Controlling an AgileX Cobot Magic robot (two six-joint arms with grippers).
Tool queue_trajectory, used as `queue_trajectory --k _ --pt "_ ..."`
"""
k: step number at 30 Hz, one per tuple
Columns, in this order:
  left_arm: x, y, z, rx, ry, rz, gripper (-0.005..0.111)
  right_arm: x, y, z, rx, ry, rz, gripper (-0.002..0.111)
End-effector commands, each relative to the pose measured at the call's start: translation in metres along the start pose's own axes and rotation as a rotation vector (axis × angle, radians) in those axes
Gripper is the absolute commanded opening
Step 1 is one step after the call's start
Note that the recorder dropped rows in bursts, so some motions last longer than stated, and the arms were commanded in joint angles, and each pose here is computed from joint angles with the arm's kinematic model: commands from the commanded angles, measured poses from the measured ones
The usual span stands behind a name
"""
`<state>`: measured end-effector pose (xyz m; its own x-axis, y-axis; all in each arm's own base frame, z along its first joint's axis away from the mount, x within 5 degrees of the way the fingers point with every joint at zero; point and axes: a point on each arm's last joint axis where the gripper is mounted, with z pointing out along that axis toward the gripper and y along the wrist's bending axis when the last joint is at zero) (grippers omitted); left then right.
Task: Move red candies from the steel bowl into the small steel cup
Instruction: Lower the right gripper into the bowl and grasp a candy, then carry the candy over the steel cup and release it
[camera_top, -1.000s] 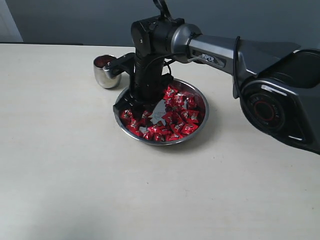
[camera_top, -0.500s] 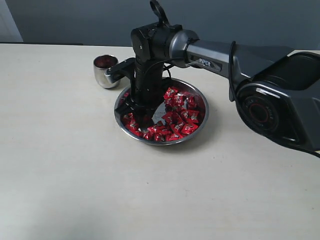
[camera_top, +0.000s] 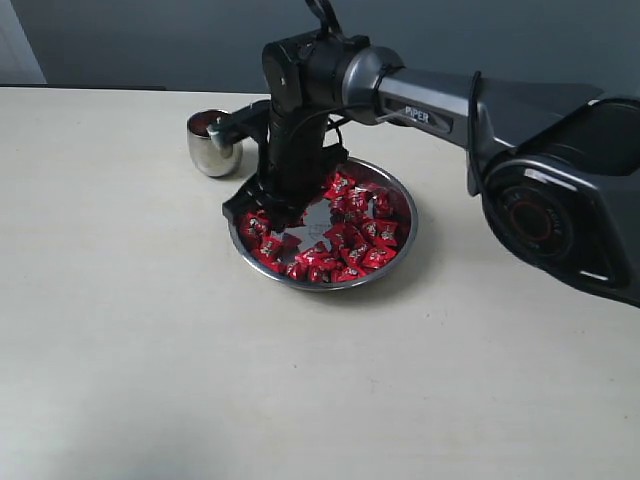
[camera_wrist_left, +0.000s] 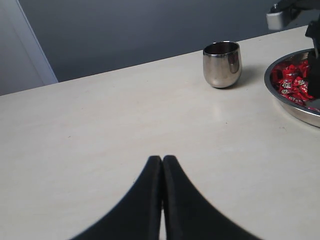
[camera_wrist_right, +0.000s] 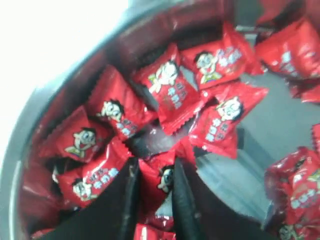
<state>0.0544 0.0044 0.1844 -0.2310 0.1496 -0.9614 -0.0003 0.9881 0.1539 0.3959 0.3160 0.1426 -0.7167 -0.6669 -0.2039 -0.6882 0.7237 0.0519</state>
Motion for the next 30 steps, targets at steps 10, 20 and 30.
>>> queue_trajectory --k 10,20,30 --pt "-0.001 0.000 0.000 0.000 -0.012 -0.007 0.000 -0.058 0.000 -0.042 -0.080 -0.700 0.225 0.000" --pt "-0.001 0.000 0.000 0.000 -0.012 -0.007 0.000 -0.072 -0.008 -0.011 -0.149 -0.915 0.442 0.000" --pt "-0.001 0.000 0.000 0.000 -0.012 -0.007 0.000 -0.071 -0.011 0.009 -0.136 -0.924 0.454 0.000"
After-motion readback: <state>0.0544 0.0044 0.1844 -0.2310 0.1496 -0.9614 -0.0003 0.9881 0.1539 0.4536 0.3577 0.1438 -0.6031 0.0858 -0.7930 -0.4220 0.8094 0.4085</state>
